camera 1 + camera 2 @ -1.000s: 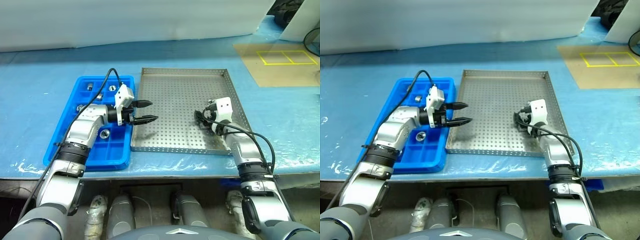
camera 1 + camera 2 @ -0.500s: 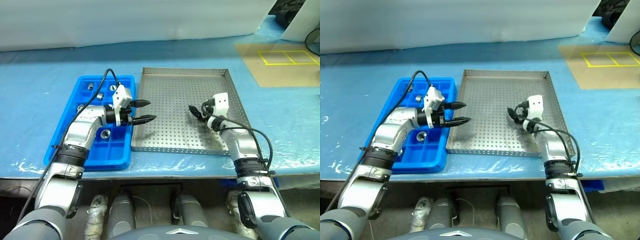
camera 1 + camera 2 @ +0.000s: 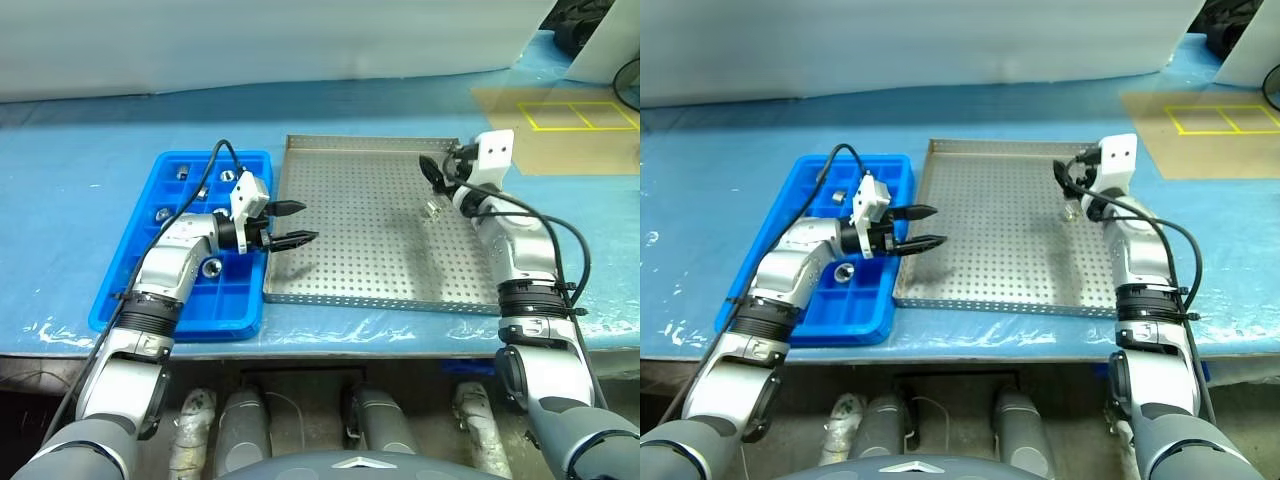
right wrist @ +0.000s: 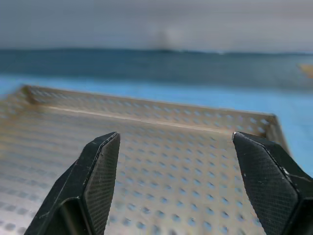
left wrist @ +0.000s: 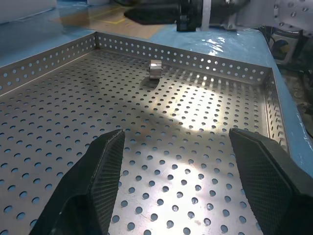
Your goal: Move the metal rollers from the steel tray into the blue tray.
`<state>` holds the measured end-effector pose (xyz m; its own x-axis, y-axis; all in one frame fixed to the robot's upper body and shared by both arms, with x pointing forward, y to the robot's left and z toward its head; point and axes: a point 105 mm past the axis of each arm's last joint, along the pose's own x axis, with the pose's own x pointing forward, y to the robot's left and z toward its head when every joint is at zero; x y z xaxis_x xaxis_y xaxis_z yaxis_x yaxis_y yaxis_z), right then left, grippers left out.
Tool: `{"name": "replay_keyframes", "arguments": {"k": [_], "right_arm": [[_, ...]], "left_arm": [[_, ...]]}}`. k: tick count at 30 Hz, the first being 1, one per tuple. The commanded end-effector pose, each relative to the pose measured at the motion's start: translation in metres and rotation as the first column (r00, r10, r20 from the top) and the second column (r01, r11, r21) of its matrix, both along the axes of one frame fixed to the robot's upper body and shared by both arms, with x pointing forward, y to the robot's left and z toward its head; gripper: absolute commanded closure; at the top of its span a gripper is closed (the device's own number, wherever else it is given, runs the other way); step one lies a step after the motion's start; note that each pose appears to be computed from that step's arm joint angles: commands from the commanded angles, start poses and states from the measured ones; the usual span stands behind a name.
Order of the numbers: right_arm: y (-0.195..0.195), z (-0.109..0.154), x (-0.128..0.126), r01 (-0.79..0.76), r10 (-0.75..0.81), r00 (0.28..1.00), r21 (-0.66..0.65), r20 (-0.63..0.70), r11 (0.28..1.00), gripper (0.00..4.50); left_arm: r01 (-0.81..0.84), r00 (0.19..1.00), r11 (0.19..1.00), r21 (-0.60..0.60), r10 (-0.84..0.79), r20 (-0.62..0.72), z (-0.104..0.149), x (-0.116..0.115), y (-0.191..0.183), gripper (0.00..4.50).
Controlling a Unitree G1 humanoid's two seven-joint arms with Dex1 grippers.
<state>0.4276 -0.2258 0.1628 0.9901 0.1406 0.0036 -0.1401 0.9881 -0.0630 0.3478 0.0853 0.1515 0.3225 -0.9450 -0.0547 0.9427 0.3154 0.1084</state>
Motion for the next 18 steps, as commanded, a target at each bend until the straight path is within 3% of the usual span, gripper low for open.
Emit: {"name": "replay_keyframes", "arguments": {"k": [1, 5, 11, 18], "right_arm": [[0.008, -0.004, 0.006, 0.002, -0.002, 1.0, -0.035, 0.024, 0.999, 0.72], [0.012, -0.019, 0.008, 0.014, -0.014, 1.0, -0.048, 0.0, 0.999, 0.72], [-0.015, -0.025, 0.01, 0.143, -0.144, 0.99, -0.065, -0.008, 0.988, 0.72], [-0.016, -0.041, 0.007, 0.139, -0.142, 0.989, -0.079, -0.043, 0.987, 0.72]], "left_arm": [[0.013, 0.999, 1.0, -0.009, -0.013, 0.051, 0.01, -0.003, -0.003, 0.91], [0.015, 0.999, 1.0, -0.006, -0.015, 0.049, 0.009, -0.004, -0.003, 0.91], [0.018, 0.999, 1.0, 0.001, -0.018, 0.048, 0.008, -0.006, -0.002, 0.91], [0.02, 0.999, 1.0, 0.005, -0.02, 0.047, 0.007, -0.007, -0.003, 0.91]]}}
